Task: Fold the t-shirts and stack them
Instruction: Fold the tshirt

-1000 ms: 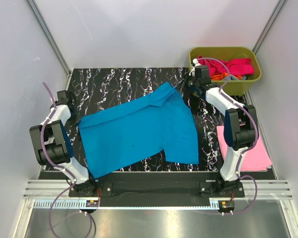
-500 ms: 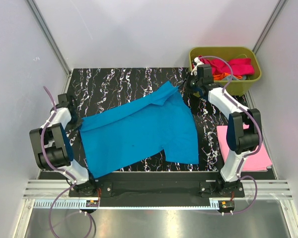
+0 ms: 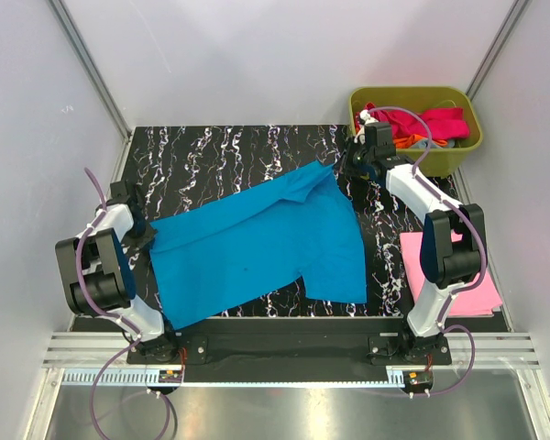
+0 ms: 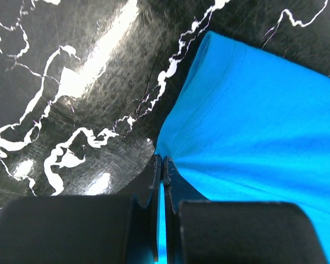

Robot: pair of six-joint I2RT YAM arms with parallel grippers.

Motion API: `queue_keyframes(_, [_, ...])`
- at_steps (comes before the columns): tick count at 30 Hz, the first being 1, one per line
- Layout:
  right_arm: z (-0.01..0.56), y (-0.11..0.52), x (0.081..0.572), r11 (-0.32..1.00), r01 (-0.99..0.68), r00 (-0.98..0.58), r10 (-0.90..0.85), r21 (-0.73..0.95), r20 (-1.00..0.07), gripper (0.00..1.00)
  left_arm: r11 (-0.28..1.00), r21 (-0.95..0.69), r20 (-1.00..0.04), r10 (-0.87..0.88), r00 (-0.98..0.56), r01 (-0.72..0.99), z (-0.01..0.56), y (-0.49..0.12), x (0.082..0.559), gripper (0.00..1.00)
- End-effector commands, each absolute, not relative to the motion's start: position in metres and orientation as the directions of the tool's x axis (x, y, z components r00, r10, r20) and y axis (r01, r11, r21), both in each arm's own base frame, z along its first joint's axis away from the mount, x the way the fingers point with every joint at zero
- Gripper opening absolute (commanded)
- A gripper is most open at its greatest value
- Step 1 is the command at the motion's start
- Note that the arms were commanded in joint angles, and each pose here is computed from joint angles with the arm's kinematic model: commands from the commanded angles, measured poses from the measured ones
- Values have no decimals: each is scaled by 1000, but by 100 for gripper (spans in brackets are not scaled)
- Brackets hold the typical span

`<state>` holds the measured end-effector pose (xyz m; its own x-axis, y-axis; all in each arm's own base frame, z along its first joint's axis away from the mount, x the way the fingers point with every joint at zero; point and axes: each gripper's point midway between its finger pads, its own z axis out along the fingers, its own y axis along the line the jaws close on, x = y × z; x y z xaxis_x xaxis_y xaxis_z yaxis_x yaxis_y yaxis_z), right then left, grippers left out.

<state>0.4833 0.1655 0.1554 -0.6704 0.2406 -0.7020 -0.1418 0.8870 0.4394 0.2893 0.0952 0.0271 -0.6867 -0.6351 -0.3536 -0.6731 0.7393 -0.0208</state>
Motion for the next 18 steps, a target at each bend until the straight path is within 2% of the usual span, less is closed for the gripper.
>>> queue_keyframes(1, [174,158,483,897,-144,-636,240,418,-734,0,727,-52,-376,-649,-661,-684,35,95,292,0])
queue_keyframes(10, [160,153,477,909,-120,-662,227,400,-714,0,720,-51,-364,-659,-659,-692,32,94,290,0])
queue_keyframes(13, [151,147,470,921,-94,-682,217,378,-699,5,700,-19,-373,-667,-645,-714,36,98,282,0])
queue_keyframes(14, [149,143,469,929,-81,-685,211,361,-697,5,688,-3,-378,-673,-636,-726,38,100,277,1])
queue_keyframes(18, [145,131,458,953,-37,-707,189,302,-682,7,615,14,-409,-716,-566,-788,50,102,255,18])
